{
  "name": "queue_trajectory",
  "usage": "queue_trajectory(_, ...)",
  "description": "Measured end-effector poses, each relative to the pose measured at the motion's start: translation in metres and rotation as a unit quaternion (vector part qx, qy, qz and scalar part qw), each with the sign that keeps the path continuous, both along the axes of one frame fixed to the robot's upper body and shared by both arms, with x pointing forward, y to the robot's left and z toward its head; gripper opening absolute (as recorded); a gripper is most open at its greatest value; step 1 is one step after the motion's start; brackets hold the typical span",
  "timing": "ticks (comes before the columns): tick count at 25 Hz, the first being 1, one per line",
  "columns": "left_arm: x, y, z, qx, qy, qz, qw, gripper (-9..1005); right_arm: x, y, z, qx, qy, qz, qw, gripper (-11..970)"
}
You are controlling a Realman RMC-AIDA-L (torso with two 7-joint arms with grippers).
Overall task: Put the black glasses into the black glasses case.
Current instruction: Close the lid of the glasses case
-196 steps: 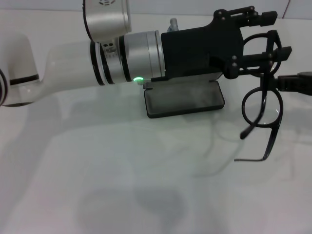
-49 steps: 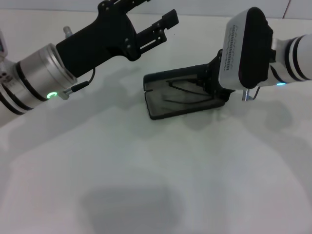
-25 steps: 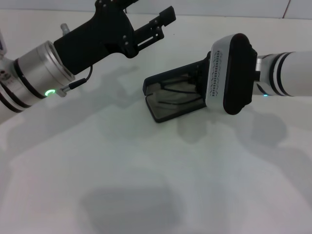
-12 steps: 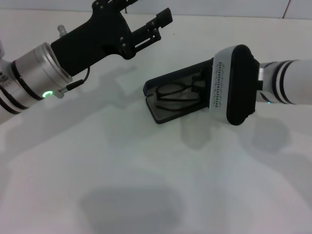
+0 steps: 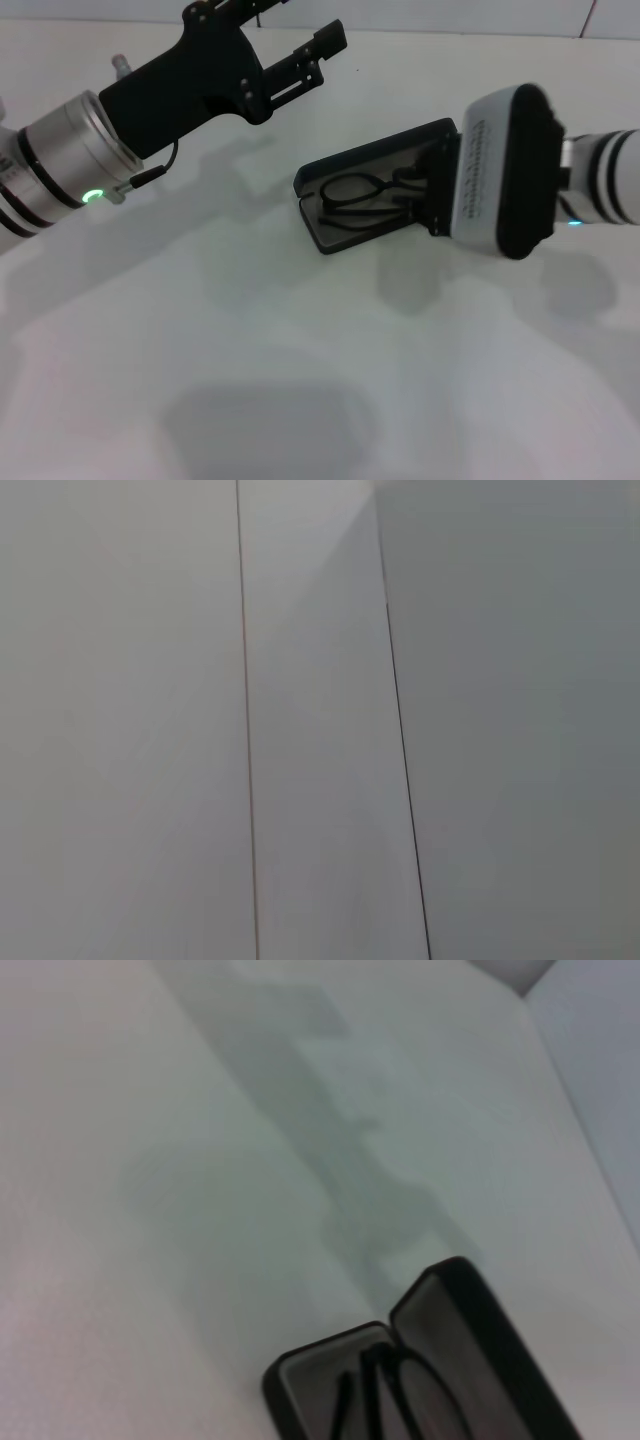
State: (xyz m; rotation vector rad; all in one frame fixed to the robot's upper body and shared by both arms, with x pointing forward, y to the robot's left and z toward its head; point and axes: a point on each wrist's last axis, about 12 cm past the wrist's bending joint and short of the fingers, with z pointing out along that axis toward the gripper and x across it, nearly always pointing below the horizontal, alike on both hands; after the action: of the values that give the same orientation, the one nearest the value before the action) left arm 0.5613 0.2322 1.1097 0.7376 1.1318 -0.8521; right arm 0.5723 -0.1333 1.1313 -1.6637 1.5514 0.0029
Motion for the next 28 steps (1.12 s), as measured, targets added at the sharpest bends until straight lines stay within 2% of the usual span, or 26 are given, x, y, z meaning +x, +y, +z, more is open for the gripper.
queue_trajectory(3,0.000,0.001,0.000,0.003,0.000,0.002,1.000,700,-0.001,-0.006,0.005,0.018,0.003,-0.005,1.000,262)
queue_trajectory(7,0.000,0.001,-0.001,0.007,0.001,0.004,1.000,700,-0.007,-0.024,0.018,0.065,0.048,-0.003,0.997,276)
queue_trajectory(11,0.006,-0.003,-0.006,0.020,0.021,0.022,0.999,700,-0.012,-0.070,0.034,0.166,0.100,-0.009,0.981,291)
queue_trajectory(13,0.011,-0.005,-0.008,0.028,0.032,0.030,0.999,700,-0.017,-0.101,0.037,0.226,0.124,-0.013,0.966,298)
queue_trajectory(17,0.030,-0.019,-0.009,0.054,0.073,0.048,0.995,700,-0.021,-0.154,0.028,0.307,0.155,-0.058,0.937,312)
queue_trajectory(20,0.046,-0.030,-0.009,0.080,0.111,0.054,0.989,700,-0.024,-0.182,0.017,0.358,0.160,-0.101,0.914,323)
queue_trajectory(22,0.055,-0.036,-0.009,0.103,0.140,0.055,0.983,700,-0.025,-0.187,0.014,0.369,0.159,-0.112,0.909,330)
queue_trajectory(24,0.063,-0.042,-0.010,0.131,0.165,0.055,0.976,700,-0.028,-0.200,0.005,0.404,0.149,-0.140,0.891,338)
queue_trajectory(28,0.074,-0.057,-0.013,0.185,0.192,0.058,0.962,700,-0.032,-0.203,-0.004,0.415,0.147,-0.146,0.886,352)
